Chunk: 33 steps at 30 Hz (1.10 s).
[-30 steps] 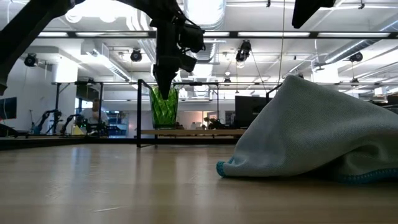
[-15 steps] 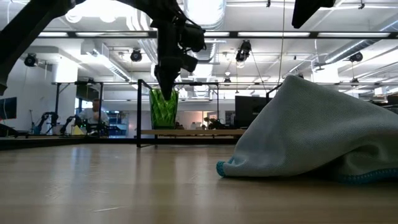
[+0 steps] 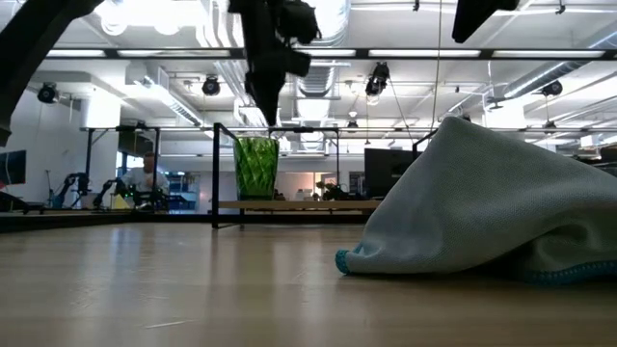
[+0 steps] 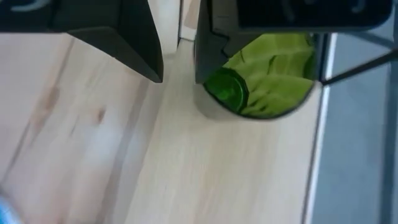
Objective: Stack small to large cups/mugs on shelf
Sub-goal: Put the blue mug on the shelf
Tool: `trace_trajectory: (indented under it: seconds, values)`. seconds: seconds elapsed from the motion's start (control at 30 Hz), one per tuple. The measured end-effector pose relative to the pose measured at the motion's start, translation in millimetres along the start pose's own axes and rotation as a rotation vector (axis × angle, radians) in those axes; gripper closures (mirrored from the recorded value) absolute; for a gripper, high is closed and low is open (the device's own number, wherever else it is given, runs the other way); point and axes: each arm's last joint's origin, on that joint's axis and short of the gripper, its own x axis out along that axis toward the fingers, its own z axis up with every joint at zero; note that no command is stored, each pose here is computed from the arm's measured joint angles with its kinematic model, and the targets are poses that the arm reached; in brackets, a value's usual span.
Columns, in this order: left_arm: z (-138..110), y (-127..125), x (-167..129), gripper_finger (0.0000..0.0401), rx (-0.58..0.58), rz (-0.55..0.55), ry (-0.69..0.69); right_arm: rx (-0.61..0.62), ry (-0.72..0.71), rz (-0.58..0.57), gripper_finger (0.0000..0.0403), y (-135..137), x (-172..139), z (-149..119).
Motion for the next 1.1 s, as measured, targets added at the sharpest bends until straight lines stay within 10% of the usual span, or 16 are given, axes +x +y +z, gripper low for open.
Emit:
trace_trajectory:
  seconds: [0.6, 1.1]
  values:
    - [-36.3, -66.5, -138.2, 0.0321, -0.018, -0.261, -0.434, 0.158, 0.324, 0.319, 0.0351, -18.5, -40.8, -35.7]
    - [-29.8, -138.3, -156.3, 0.0321, 0.08, -0.424, -0.588, 0.022, 0.431, 0.41, 0.0351, 63.2, -33.4, -65.6]
